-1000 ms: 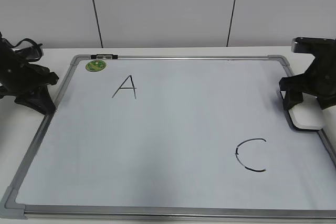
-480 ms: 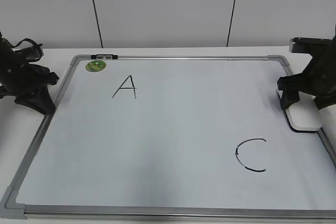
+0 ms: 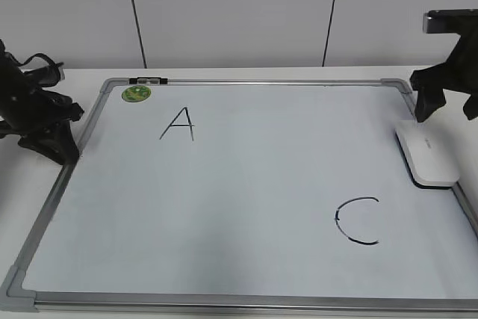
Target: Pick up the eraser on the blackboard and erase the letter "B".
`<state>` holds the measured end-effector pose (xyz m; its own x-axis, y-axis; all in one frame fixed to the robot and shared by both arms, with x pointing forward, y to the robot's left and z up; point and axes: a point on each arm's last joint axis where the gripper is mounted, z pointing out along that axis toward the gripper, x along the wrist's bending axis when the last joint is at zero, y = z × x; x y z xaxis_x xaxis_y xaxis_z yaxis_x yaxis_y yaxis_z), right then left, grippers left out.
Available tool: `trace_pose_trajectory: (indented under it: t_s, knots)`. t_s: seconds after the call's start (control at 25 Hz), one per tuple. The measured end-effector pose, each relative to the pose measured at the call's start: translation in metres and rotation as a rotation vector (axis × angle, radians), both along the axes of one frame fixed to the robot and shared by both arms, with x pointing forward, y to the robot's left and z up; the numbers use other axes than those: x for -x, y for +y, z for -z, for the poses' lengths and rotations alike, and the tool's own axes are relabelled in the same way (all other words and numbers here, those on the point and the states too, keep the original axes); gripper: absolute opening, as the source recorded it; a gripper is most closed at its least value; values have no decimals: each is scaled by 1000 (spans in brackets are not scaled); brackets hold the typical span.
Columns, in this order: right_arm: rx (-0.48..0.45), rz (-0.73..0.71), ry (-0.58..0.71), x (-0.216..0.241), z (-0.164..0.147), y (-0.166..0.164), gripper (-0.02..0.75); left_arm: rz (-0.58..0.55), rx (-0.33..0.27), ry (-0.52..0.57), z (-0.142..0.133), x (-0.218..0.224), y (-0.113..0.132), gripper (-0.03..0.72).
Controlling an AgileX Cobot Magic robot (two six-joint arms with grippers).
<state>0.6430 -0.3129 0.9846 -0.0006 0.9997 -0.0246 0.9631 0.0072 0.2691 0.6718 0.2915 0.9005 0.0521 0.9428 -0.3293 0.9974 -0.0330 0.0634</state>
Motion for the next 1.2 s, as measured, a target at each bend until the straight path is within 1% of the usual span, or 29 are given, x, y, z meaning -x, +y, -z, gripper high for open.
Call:
trace_pose_trajectory:
  t_s: [0.08, 0.2, 0.32, 0.4, 0.72, 0.84, 0.96, 1.08, 1.2]
  knots:
    - [7, -17, -11, 1, -11, 0, 607, 19, 2, 17, -3, -2, 0, 169]
    - [13, -31, -28, 6, -25, 0, 606, 40, 6, 4, -20, -10, -1, 294]
    - [17, -43, -46, 16, -44, 0, 603, 48, 4, -28, -43, -14, -1, 350]
    - [19, -45, -56, 23, -57, 0, 599, 50, -5, -63, -63, -12, 0, 361]
    - [0, -69, -152, 64, -122, 5, 596, 30, -55, -271, -170, 20, 2, 368]
    - [-10, -71, -188, 82, -144, 6, 596, 13, -67, -348, -207, 43, 1, 368]
    - [-21, -76, -245, 105, -169, 8, 596, 9, -78, -436, -245, 77, 0, 368]
    - [-30, -82, -301, 129, -192, 10, 596, 6, -94, -498, -271, 115, 0, 368]
    - [-30, -92, -361, 153, -212, 12, 596, -13, -92, -517, -282, 151, -2, 368]
